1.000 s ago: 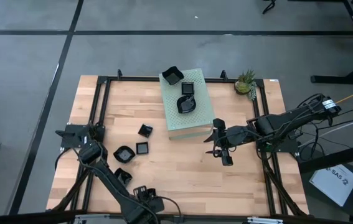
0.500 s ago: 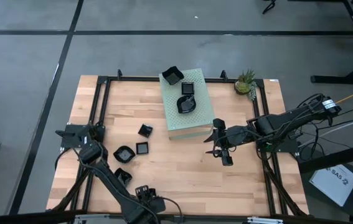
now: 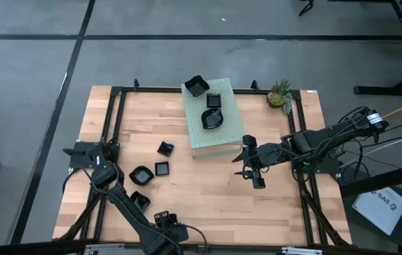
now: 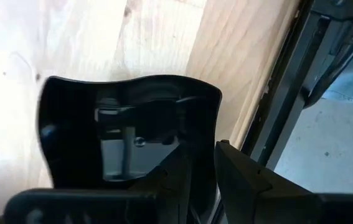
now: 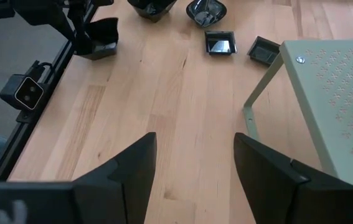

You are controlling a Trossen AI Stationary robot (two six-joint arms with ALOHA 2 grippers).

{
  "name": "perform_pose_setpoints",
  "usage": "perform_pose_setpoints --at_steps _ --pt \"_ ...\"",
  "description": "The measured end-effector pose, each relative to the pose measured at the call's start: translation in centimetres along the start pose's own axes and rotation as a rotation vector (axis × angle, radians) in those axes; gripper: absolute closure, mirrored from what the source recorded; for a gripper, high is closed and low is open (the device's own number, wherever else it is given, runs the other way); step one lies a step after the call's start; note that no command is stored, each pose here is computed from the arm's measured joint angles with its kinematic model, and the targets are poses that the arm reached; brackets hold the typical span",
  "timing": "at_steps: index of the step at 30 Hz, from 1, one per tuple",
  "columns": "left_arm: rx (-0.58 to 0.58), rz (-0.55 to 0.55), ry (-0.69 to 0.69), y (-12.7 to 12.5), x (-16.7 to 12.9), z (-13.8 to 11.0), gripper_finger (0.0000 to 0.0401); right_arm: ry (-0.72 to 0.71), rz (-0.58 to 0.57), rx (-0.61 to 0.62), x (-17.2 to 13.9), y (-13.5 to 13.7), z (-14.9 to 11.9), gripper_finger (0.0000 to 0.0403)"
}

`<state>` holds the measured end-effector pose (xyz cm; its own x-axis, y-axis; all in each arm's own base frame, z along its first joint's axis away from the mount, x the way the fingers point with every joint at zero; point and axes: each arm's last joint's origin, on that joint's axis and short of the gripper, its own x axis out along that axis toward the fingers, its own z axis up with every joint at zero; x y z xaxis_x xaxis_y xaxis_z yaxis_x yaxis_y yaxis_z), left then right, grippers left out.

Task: Pick & Place Mini shaped plates
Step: Stack the black distorted square plate on top of the black distorted square plates on the shelf

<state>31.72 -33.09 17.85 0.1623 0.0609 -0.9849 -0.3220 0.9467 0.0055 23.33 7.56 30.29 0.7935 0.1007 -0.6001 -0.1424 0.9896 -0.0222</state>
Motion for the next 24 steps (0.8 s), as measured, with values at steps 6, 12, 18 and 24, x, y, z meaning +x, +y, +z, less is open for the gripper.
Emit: perform_pose_setpoints --at_steps 6,12,18,24 --pt "0.008 0.002 0.007 -0.2 0.5 0.0 0.0333 -0.001 0.000 0.000 0.0 0.0 0.0 0.0191" --pt "0.010 0.007 0.020 -0.2 0.8 -0.1 0.0333 -0.001 0.000 0.002 0.0 0.0 0.0 0.0191" --pt "0.021 0.013 0.022 -0.1 0.8 -0.1 0.0334 -0.002 0.000 0.002 0.0 0.0 0.0 0.0191" --pt "0.022 0.023 0.035 -0.2 1.4 -0.2 0.0366 -0.003 0.000 0.004 0.0 0.0 0.0 0.0191"
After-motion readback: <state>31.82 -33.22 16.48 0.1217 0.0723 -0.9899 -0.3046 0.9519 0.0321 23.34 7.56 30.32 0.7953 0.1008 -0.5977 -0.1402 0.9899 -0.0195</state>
